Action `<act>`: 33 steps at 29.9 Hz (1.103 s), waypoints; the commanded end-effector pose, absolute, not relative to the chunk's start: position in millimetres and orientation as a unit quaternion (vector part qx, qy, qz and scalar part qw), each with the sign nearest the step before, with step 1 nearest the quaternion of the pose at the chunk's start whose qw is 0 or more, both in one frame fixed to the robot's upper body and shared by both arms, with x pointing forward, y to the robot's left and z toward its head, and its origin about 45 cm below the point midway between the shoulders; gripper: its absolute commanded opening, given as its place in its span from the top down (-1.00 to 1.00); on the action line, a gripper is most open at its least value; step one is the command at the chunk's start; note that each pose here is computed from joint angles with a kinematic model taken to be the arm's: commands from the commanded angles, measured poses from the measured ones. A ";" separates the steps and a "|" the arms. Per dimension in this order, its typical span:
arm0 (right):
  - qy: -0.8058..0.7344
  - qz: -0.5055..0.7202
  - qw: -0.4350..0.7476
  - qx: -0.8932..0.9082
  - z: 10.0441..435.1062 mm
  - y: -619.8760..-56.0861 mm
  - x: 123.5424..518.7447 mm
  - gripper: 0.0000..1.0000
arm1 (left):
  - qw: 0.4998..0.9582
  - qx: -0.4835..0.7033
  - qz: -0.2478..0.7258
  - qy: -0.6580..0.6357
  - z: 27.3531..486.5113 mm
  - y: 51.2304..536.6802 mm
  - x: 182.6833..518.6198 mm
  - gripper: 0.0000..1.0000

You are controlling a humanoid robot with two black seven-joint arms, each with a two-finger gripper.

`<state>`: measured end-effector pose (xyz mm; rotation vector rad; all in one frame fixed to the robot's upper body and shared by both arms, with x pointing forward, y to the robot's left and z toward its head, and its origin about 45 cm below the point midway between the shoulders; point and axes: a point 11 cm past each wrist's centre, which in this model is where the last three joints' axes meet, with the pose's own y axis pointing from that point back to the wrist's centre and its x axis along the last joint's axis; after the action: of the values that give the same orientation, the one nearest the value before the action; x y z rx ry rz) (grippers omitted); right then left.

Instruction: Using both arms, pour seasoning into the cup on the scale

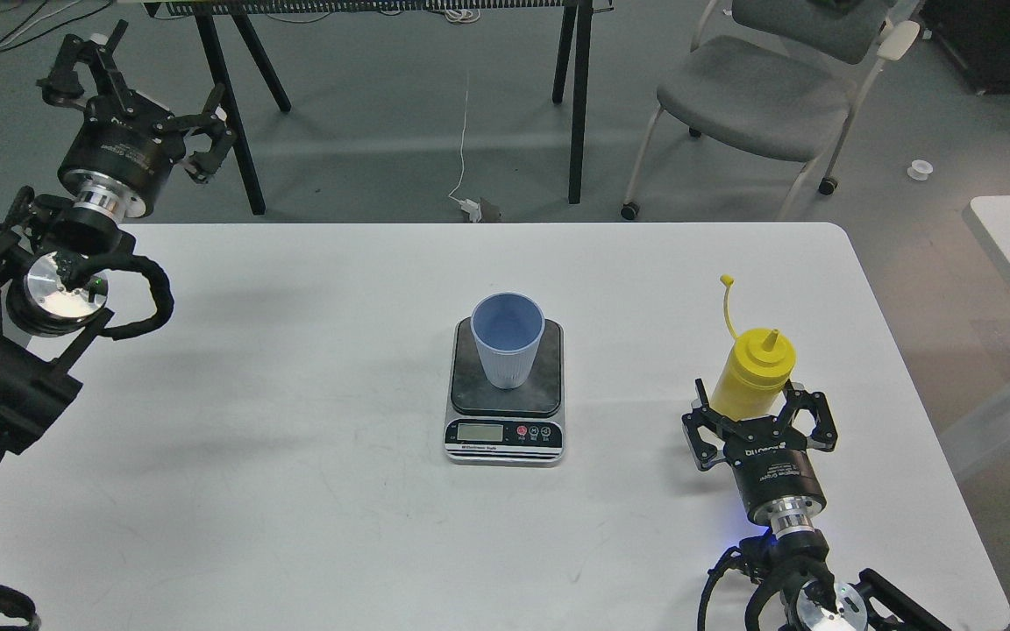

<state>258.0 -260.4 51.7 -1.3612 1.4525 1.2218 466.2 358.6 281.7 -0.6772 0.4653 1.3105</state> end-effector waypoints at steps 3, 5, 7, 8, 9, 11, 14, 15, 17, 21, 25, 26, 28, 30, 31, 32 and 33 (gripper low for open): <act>0.573 0.489 0.389 -0.530 52.4 -268.2 230.0 -0.94 | 0.716 -0.307 0.591 0.211 281.6 358.1 466.2 -0.99; 0.579 0.491 0.386 -0.525 50.1 -273.3 219.7 -0.94 | 0.716 -0.307 0.591 0.210 281.9 358.7 466.1 -0.99; 0.588 0.490 0.381 -0.518 46.2 -279.6 210.8 -0.98 | 0.716 -0.308 0.591 0.209 282.1 358.7 466.0 -0.99; 0.595 0.491 0.378 -0.512 42.1 -282.2 204.0 -0.98 | 0.716 -0.308 0.590 0.209 282.3 358.6 466.0 -0.99; 0.600 0.494 0.373 -0.507 38.2 -283.7 196.4 -0.98 | 0.717 -0.308 0.589 0.209 282.9 358.7 465.9 -0.99; 0.608 0.495 0.367 -0.501 35.7 -290.4 185.8 -0.98 | 0.716 -0.309 0.590 0.209 282.8 359.9 465.6 -0.99; 0.617 0.461 0.363 -0.524 55.6 -324.2 193.1 -0.98 | 0.716 -0.312 0.588 0.209 285.6 359.9 465.8 -0.99; 0.622 0.448 0.358 -0.533 62.8 -337.7 196.0 -0.98 | 0.716 -0.313 0.588 0.208 286.3 360.7 465.7 -0.99; 0.634 0.416 0.344 -0.554 78.9 -368.4 206.3 -0.98 | 0.717 -0.313 0.587 0.207 286.8 361.1 465.5 -0.99; 0.642 0.322 0.319 -0.619 136.8 -425.5 265.8 -0.98 | 0.717 -0.315 0.587 0.207 286.9 361.1 465.2 -0.99; 0.664 0.244 0.302 -0.639 180.7 -470.4 316.3 -0.98 | 0.715 -0.315 0.588 0.209 284.8 362.5 464.4 -0.99; 0.668 0.232 0.308 -0.636 186.6 -474.9 327.9 -0.98 | 0.715 -0.315 0.588 0.209 284.8 362.5 464.4 -0.99; 0.681 0.204 0.317 -0.628 201.4 -488.3 352.5 -0.98 | 0.715 -0.316 0.587 0.210 284.5 361.2 464.5 -0.99; 0.695 0.186 0.305 -0.624 207.8 -496.9 370.8 -0.99 | 0.714 -0.316 0.587 0.211 283.1 360.1 464.4 -0.99; 0.699 0.179 0.297 -0.625 211.2 -498.2 380.7 -0.99 | 0.714 -0.317 0.587 0.212 282.7 359.9 464.5 -0.99; 0.701 0.175 0.290 -0.628 216.6 -497.9 390.9 -0.99 | 0.714 -0.318 0.586 0.213 282.4 359.3 464.6 -0.99; 0.701 0.171 0.282 -0.633 222.7 -496.1 400.7 -0.99 | 0.714 -0.318 0.586 0.214 282.1 358.6 464.6 -0.99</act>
<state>373.5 -495.2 207.4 -1.6616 1.8416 0.4972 464.5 360.3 283.1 -0.7021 0.4688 1.3009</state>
